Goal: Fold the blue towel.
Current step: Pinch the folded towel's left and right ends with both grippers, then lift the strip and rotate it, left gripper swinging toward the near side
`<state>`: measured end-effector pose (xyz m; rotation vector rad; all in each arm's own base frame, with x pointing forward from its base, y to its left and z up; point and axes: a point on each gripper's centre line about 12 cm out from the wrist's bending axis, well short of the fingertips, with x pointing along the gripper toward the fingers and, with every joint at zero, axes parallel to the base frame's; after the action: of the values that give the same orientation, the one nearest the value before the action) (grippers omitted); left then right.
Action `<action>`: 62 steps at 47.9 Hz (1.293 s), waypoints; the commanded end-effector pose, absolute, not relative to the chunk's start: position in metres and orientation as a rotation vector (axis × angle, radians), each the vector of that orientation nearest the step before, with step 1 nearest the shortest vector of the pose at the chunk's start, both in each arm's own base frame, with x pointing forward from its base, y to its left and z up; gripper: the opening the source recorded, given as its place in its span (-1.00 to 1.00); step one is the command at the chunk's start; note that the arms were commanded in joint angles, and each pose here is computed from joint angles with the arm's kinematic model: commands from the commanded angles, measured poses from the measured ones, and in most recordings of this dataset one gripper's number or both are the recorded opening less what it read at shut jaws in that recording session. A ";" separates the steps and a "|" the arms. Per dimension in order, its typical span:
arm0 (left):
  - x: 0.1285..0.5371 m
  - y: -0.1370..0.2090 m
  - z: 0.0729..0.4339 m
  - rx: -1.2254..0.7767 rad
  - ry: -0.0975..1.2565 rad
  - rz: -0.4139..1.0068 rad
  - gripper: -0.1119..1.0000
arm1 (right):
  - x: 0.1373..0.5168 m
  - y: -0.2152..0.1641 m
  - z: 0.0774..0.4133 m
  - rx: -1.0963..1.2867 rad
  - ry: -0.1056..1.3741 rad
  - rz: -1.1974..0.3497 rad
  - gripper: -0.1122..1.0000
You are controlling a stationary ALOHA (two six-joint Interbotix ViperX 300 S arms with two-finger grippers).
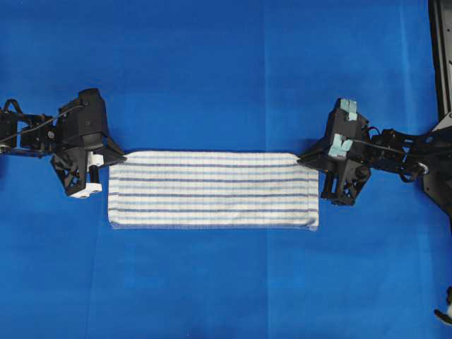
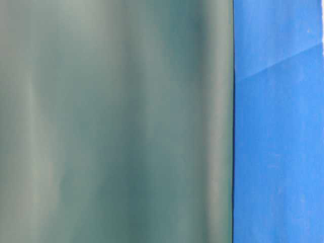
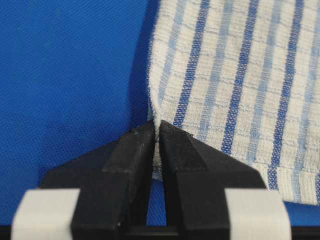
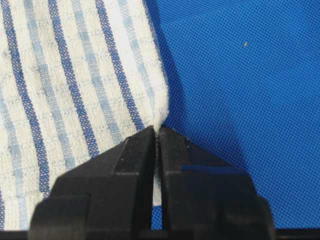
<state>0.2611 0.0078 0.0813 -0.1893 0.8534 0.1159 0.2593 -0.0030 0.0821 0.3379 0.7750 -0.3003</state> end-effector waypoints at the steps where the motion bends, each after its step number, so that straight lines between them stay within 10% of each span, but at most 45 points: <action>1: 0.266 0.006 0.094 -0.182 0.815 0.102 -0.76 | 0.262 -0.004 0.091 0.347 0.742 -0.296 -0.76; 36: 0.257 -0.007 0.210 -0.193 0.636 0.034 -0.76 | 0.243 0.005 0.195 0.409 0.491 -0.115 -0.76; 62: 0.291 -0.036 0.224 -0.219 0.513 -0.057 -0.76 | 0.270 -0.030 0.210 0.378 0.467 -0.214 -0.77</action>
<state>0.2778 -0.0293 0.2115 -0.2208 0.5646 -0.0318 0.2605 -0.0217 0.1964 0.3924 0.5029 -0.2006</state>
